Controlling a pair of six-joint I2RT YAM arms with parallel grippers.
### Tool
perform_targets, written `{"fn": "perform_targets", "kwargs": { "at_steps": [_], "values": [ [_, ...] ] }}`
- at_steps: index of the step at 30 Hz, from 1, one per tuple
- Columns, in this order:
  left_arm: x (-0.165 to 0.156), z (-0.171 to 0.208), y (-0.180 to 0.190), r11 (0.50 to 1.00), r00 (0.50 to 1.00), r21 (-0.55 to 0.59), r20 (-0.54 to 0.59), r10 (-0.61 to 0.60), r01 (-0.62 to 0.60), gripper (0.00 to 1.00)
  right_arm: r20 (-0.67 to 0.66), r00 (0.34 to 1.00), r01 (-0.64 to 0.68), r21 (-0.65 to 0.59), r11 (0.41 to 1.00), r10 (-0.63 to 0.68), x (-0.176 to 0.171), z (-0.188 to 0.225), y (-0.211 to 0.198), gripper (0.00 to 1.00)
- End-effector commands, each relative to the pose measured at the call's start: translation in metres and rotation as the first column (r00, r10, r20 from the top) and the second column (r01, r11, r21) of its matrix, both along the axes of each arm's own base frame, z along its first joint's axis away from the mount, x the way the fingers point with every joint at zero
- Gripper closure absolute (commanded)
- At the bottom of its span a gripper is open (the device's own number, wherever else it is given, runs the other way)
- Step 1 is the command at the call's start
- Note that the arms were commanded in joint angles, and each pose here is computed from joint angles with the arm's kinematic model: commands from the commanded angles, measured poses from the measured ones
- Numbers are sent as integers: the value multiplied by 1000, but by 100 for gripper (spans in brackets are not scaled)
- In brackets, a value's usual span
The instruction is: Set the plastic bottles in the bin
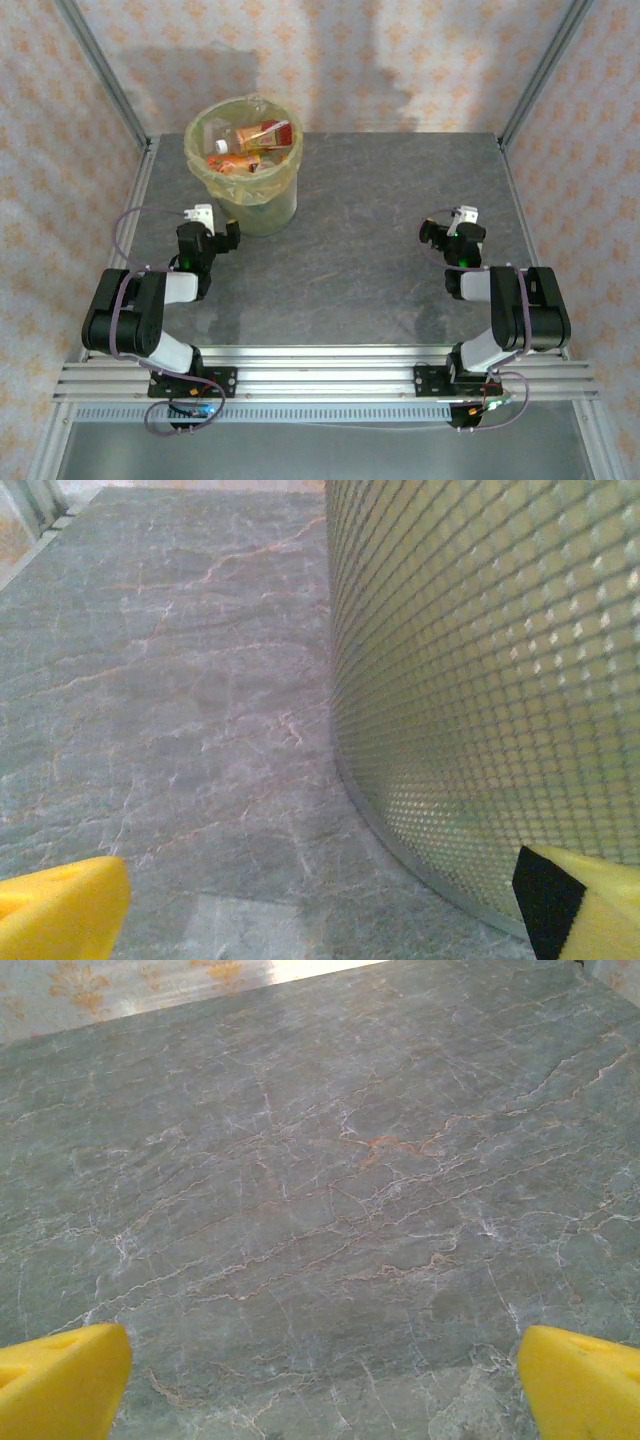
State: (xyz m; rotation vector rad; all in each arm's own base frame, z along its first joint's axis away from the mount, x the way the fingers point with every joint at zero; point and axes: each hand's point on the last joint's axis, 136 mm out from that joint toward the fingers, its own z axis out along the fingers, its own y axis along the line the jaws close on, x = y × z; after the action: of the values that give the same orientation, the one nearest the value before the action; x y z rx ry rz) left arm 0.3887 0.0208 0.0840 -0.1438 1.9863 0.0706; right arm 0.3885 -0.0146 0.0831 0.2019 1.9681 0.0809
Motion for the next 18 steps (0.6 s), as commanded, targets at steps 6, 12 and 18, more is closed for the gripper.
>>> {"fn": "perform_targets", "kwargs": {
  "at_steps": [6, 12, 18],
  "values": [
    [6, 10, 2, 999, 999, 39, 9, 32, -33, 0, 6, 1000, 27, -21, 999, -27, 7, 6, -2, 1],
    [6, 10, 2, 999, 999, 41, 10, 33, -33, 0, 3, 1000, 30, -25, 999, -29, 7, 5, -2, 1],
    [6, 9, 2, 999, 999, 40, 9, 33, -34, 0, 3, 1000, 30, -25, 999, -30, 6, 5, -2, 1]
  ]
}}
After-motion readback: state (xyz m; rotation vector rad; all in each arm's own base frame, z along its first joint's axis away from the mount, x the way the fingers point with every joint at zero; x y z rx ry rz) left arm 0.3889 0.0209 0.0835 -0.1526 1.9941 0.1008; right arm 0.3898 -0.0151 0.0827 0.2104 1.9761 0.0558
